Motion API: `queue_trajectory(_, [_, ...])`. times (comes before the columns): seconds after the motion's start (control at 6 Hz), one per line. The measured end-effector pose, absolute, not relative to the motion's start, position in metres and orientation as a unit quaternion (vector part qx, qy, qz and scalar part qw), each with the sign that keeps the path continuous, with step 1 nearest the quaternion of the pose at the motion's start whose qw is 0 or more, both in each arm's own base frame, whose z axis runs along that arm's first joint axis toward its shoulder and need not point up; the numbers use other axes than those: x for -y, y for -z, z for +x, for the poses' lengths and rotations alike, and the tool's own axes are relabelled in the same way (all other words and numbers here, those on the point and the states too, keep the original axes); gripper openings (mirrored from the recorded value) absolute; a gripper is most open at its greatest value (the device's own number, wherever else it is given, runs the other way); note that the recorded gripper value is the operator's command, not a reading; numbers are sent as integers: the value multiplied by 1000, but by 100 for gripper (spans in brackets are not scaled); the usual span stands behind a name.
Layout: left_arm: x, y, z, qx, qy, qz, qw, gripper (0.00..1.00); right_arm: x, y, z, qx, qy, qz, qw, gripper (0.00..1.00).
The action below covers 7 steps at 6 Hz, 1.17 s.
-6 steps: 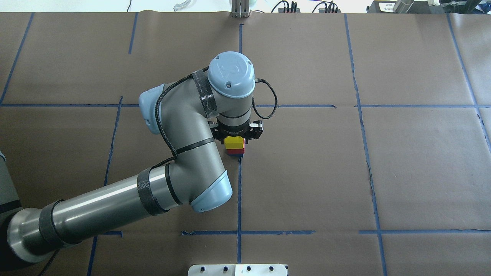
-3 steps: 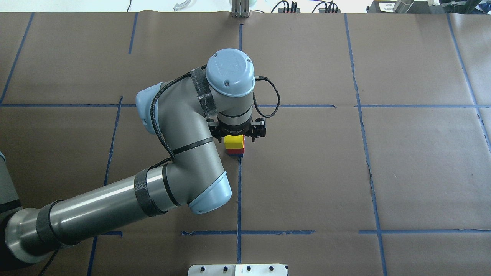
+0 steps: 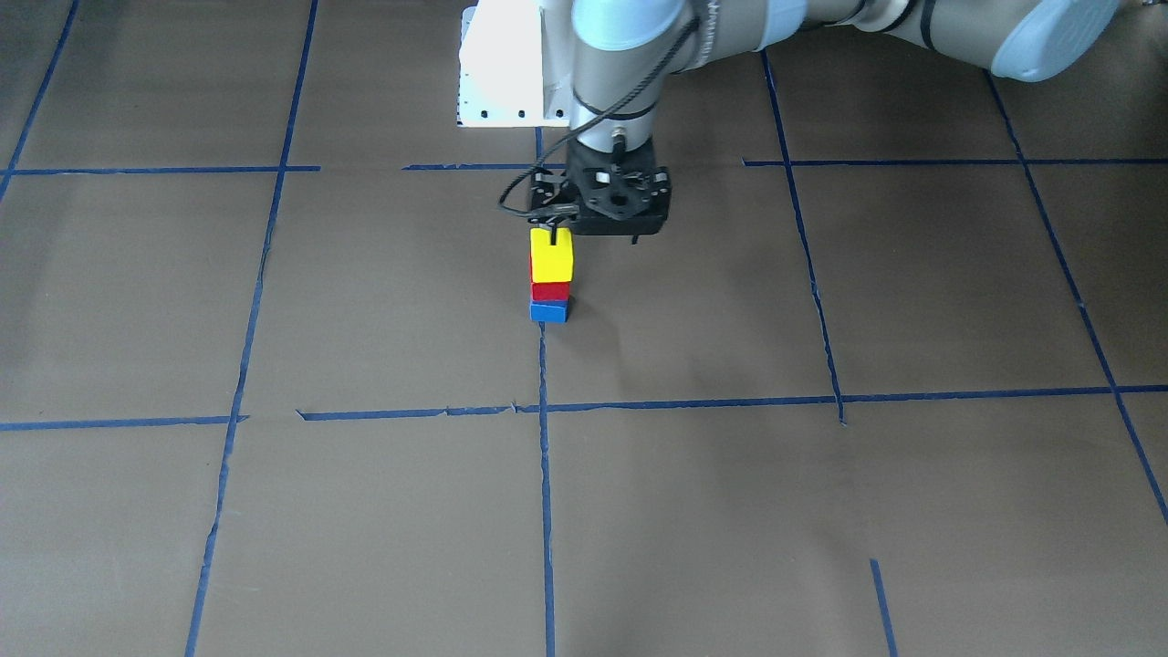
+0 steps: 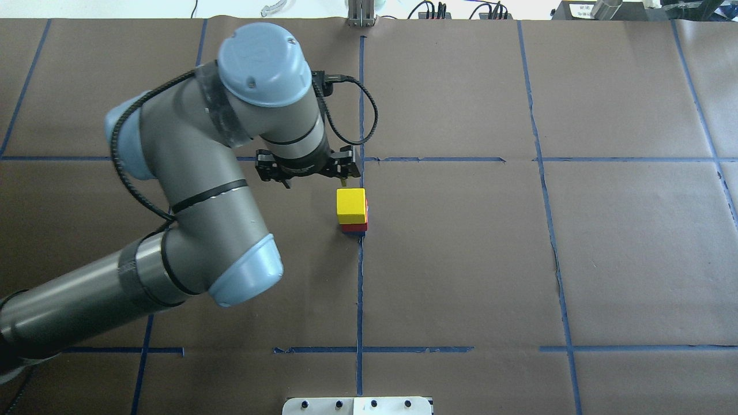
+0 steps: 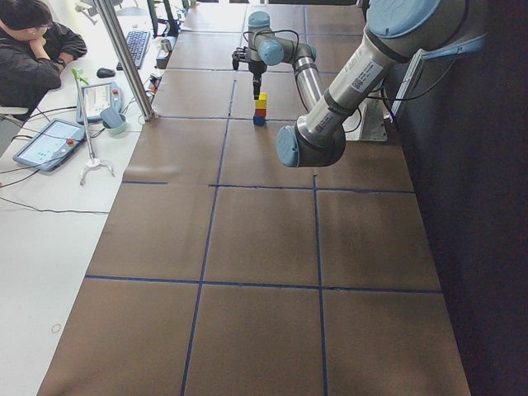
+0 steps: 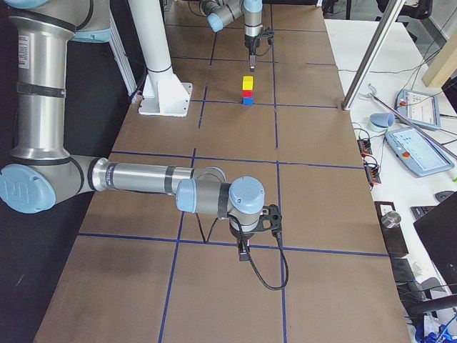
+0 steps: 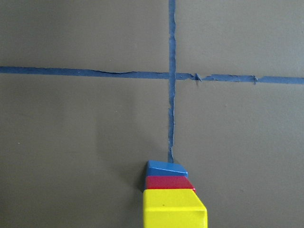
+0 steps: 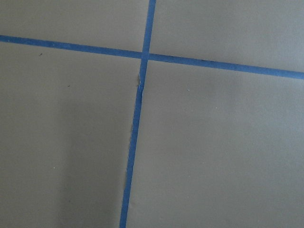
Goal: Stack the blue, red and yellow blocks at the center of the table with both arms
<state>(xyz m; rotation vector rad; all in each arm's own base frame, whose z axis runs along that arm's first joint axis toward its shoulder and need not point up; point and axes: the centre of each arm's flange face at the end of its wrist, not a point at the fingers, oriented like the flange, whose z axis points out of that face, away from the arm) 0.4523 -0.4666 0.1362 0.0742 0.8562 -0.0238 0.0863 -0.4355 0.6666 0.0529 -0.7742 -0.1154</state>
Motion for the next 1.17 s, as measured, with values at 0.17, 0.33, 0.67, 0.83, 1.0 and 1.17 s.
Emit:
queue_trajectory(0.17, [480,-179,400,-410,-26,49,911,100,435,-667,86,377,56,26,924,100])
queue_trajectory(0.33, [503,-237,335,-397,-71,60,913,100,435,-667,86,377,56,26,924,100])
queue_trajectory(0.67, [535,-368,184,-366,-143,71,917,100,435,-667,86,377,55,25,924,100])
queue_trajectory(0.83, [529,-425,115,-365,-156,67,915,100,435,-667,86,377,55,25,924,100])
queue_trajectory(1.0, [510,-478,55,-362,-148,58,918,100,435,-667,86,377,55,25,924,100])
queue_trajectory(1.17, [479,-529,4,-363,-117,36,924,100,435,-667,86,377,55,25,924,100])
